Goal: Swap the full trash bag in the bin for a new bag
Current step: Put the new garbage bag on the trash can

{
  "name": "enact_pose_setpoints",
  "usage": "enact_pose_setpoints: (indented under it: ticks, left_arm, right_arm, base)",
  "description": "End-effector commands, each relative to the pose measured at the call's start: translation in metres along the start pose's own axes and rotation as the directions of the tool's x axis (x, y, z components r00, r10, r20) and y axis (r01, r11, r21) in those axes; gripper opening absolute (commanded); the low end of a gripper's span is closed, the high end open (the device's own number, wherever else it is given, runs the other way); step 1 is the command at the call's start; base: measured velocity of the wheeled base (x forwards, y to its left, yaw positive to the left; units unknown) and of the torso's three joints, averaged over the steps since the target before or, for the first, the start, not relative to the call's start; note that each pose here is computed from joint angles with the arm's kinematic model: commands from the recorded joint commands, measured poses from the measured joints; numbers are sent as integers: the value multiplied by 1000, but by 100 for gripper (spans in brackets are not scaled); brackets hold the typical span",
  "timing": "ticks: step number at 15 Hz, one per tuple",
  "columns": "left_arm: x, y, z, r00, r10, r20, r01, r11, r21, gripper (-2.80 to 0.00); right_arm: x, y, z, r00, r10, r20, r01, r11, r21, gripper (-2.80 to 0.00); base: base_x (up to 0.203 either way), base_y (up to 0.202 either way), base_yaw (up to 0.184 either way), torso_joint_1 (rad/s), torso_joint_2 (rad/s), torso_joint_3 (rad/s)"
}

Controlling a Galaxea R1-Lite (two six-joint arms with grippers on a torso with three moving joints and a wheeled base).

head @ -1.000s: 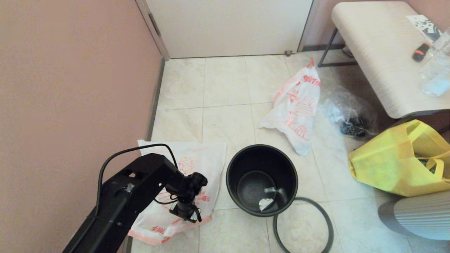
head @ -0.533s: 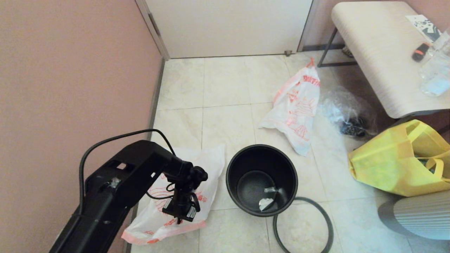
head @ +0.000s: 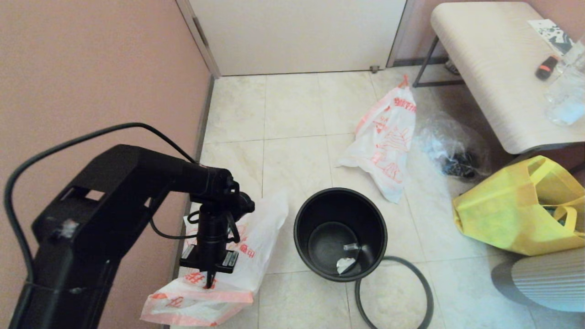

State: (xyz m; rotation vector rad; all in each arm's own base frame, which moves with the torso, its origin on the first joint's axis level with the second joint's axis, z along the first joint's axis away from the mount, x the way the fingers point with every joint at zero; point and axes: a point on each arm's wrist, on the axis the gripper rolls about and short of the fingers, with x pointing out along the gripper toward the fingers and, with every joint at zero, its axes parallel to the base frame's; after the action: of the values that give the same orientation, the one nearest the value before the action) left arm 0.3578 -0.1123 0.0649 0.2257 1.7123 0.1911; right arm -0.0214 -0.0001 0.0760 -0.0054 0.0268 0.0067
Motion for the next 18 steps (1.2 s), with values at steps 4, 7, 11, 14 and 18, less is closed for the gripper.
enact_pose_setpoints:
  ticks: [4,7,11,14,18]
  left_arm:
    - [-101,31,-65,981,-184,64,184,983,7,-280]
    - [-141,45,-90,955,-283,93,282,959,19,-280]
    - [-160,43,-114,929,-346,132,339,938,72,-280]
    - [-167,40,-123,912,-387,136,375,921,104,-280]
    - [-177,47,-136,880,-449,157,432,893,127,-280]
  right_arm:
    - [2,0,0,999,-2,-46,2,1000,-1,-280]
    - [-2,0,16,1000,8,-24,-8,1000,-11,-280]
    - [13,1,59,990,62,-124,-60,998,15,-280]
    - [43,4,83,945,206,-255,-197,978,62,-280]
    - [119,12,104,831,364,-420,-328,931,157,-280]
  base:
    - [0,0,0,0,0,0]
    - [0,0,0,0,0,0]
    - [0,0,0,0,0,0]
    - [0,0,0,0,0,0]
    - [0,0,0,0,0,0]
